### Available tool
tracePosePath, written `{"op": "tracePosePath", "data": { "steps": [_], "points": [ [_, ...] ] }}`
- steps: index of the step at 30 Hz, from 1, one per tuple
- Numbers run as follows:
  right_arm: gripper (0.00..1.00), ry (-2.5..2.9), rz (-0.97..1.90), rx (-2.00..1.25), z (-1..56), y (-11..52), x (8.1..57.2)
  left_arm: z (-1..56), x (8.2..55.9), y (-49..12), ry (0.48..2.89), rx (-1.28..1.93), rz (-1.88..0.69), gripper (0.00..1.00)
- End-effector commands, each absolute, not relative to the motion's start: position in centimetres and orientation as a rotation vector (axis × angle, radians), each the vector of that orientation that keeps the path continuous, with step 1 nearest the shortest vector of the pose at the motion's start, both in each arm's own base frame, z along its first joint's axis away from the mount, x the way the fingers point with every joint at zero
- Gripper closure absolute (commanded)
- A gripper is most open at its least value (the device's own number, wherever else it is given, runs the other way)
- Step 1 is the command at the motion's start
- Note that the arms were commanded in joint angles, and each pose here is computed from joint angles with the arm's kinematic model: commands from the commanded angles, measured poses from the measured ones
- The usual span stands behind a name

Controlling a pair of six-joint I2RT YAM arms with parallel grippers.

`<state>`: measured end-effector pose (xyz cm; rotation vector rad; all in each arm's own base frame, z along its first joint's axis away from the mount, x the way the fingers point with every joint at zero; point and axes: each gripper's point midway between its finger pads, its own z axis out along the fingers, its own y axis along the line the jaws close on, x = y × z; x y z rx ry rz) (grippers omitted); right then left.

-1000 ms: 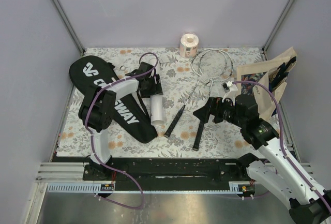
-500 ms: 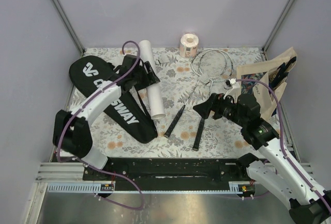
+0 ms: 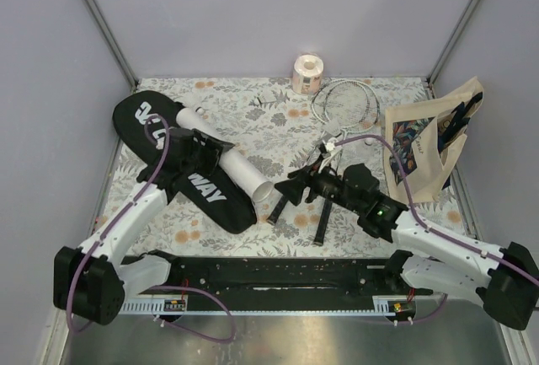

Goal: Pack up the badminton gear
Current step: Open the lid of the shuttle tube.

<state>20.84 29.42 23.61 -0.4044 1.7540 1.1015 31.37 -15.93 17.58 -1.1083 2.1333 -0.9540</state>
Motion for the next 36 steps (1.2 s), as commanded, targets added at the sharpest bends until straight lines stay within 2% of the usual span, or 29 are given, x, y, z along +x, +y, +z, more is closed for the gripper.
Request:
{"op": "tracePosePath", "data": {
  "steps": [1, 6, 9, 12, 17, 36],
  "points": [
    [0.30, 1.558, 1.095, -0.417, 27.3, 31.8, 21.6, 21.8, 31.7, -15.0, 1.872, -1.299, -1.123, 0.36],
    [0.35, 1.588, 1.102, -0.402, 26.7, 33.7, 22.1, 21.7, 30.8, -14.0, 1.847, -1.367, -1.082, 0.36],
    [0.44, 1.598, 1.088, -0.352, 26.5, 34.2, 22.8, 21.4, 30.4, -14.0, 1.843, -1.400, -1.097, 0.36],
    [0.63, 1.596, 1.104, -0.316, 26.6, 34.5, 23.1, 20.9, 30.2, -13.8, 1.842, -1.430, -1.089, 0.36],
    [1.00, 1.589, 1.106, -0.259, 26.6, 33.7, 23.2, 20.5, 29.9, -12.1, 1.801, -1.472, -0.990, 0.37],
    [1.00, 1.622, 1.009, -0.057, 26.6, 28.7, 23.4, 20.4, 30.0, -7.4, 1.690, -1.491, -0.763, 0.41]
  ]
}}
